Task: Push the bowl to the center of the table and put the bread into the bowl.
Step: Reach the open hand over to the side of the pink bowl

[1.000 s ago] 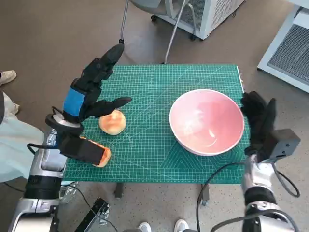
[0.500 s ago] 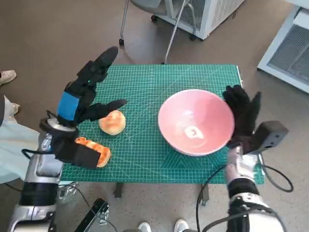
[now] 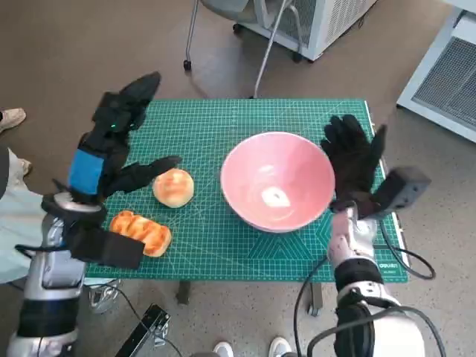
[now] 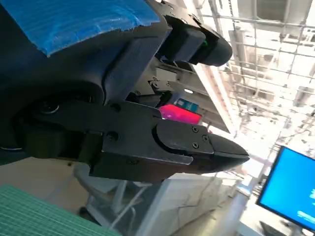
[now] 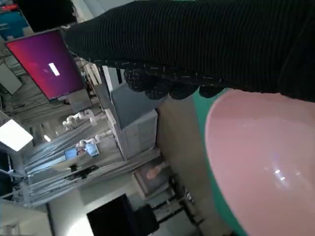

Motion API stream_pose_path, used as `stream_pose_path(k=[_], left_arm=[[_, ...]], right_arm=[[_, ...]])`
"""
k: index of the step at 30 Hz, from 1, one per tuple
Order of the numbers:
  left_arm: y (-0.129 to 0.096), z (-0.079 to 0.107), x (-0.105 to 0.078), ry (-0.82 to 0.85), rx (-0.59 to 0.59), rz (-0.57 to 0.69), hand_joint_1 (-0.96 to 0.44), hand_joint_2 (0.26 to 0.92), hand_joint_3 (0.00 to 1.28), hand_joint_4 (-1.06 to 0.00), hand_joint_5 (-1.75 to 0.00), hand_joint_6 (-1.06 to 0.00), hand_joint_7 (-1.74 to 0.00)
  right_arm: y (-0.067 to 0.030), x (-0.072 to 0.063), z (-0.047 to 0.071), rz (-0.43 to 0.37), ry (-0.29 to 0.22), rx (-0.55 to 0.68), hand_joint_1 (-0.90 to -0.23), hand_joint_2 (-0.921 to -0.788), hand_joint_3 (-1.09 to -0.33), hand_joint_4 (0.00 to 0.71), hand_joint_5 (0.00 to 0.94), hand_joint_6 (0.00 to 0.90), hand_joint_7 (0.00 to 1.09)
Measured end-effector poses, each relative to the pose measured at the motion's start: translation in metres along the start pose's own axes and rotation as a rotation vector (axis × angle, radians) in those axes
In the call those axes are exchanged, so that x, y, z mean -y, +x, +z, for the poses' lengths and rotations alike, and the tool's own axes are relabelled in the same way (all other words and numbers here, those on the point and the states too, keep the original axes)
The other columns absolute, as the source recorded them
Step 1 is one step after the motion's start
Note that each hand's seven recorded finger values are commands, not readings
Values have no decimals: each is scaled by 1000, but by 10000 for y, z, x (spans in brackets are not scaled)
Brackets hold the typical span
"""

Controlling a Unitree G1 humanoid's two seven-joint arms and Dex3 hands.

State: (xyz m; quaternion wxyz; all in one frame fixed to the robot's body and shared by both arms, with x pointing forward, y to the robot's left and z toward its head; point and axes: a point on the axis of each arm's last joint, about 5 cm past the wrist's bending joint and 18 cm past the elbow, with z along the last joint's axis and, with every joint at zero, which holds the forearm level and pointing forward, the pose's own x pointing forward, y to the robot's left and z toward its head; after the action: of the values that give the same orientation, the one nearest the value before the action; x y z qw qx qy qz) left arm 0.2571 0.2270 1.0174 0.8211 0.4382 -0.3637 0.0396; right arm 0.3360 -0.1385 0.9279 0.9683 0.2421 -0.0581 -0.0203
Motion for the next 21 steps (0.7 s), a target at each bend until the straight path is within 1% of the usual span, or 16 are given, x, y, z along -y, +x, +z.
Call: stream_pose_path(k=[5, 8, 11, 12, 17, 21], left_arm=[[-22, 12, -41, 26, -4, 6, -206, 914, 9, -249, -10, -14, -760], [-36, 12, -51, 33, -10, 7, -201, 916, 10, -250, -10, -19, -761], [-45, 9, -52, 36, -13, 6, -193, 920, 11, -250, -11, -28, -752], [-64, -1, -53, 37, -23, 5, -193, 920, 11, -250, -11, -29, -751], [-80, -7, -58, 38, -28, 6, -196, 921, 12, -250, -11, -34, -743], [-93, -13, -60, 39, -34, 6, -196, 920, 14, -250, -11, -36, -737]], right_arm=[[29, -132, -9, 7, 24, -17, -564, -921, -791, 278, 5, 64, 663], [40, -196, -17, 18, 34, -30, -559, -921, -785, 262, 1, 55, 680], [44, -225, -23, 25, 39, -42, -565, -921, -777, 230, 0, 46, 689], [46, -240, -30, 28, 42, -55, -564, -921, -776, 229, 0, 44, 688], [55, -214, -15, 33, 33, -67, -561, -921, -774, 231, 2, 39, 686], [76, -155, 43, 38, -4, -49, -557, -921, -776, 237, 5, 36, 683]])
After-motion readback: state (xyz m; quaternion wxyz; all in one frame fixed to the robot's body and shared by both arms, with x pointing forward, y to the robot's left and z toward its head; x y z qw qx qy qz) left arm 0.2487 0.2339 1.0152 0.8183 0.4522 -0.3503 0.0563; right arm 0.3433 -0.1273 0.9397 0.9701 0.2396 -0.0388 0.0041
